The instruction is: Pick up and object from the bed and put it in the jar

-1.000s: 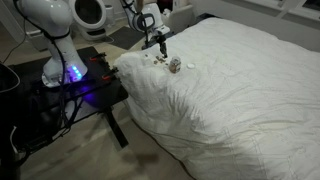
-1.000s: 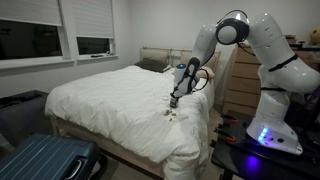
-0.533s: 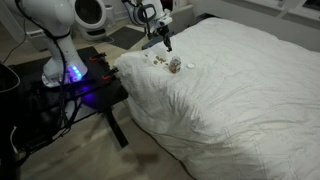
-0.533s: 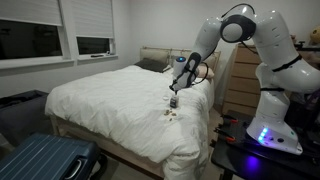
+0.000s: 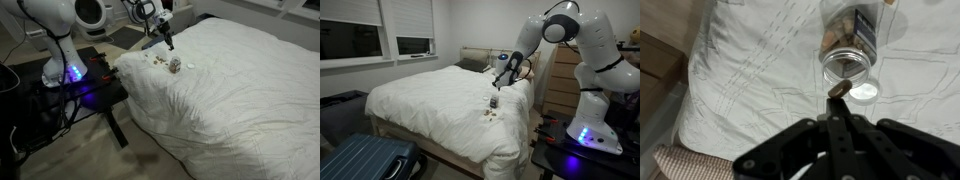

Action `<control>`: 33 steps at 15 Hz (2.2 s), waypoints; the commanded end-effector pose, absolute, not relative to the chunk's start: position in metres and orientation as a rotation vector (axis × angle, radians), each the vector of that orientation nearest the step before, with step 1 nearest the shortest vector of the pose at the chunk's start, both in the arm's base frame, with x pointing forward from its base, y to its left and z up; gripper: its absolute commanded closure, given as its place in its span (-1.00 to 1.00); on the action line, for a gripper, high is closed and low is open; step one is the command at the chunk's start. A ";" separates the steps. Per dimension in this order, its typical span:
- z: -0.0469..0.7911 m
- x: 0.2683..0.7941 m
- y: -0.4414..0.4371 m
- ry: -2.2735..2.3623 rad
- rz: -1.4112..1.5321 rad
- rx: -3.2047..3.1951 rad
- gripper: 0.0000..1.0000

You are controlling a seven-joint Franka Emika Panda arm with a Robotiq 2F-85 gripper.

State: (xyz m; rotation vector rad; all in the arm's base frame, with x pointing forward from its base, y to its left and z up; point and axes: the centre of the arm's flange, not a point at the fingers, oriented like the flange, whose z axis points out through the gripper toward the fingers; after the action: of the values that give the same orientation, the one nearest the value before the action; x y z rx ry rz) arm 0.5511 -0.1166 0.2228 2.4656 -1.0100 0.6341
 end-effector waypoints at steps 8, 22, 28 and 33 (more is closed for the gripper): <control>0.206 0.527 -0.133 -1.112 0.614 2.352 1.00; 0.191 0.541 -0.145 -1.204 0.711 2.233 1.00; 0.187 0.555 -0.150 -1.188 0.732 2.234 1.00; 0.187 0.567 -0.152 -1.176 0.751 2.233 1.00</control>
State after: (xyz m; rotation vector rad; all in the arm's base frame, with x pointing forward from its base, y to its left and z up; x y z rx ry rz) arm 0.5558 -0.1497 0.1885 2.2433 -1.1548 0.7078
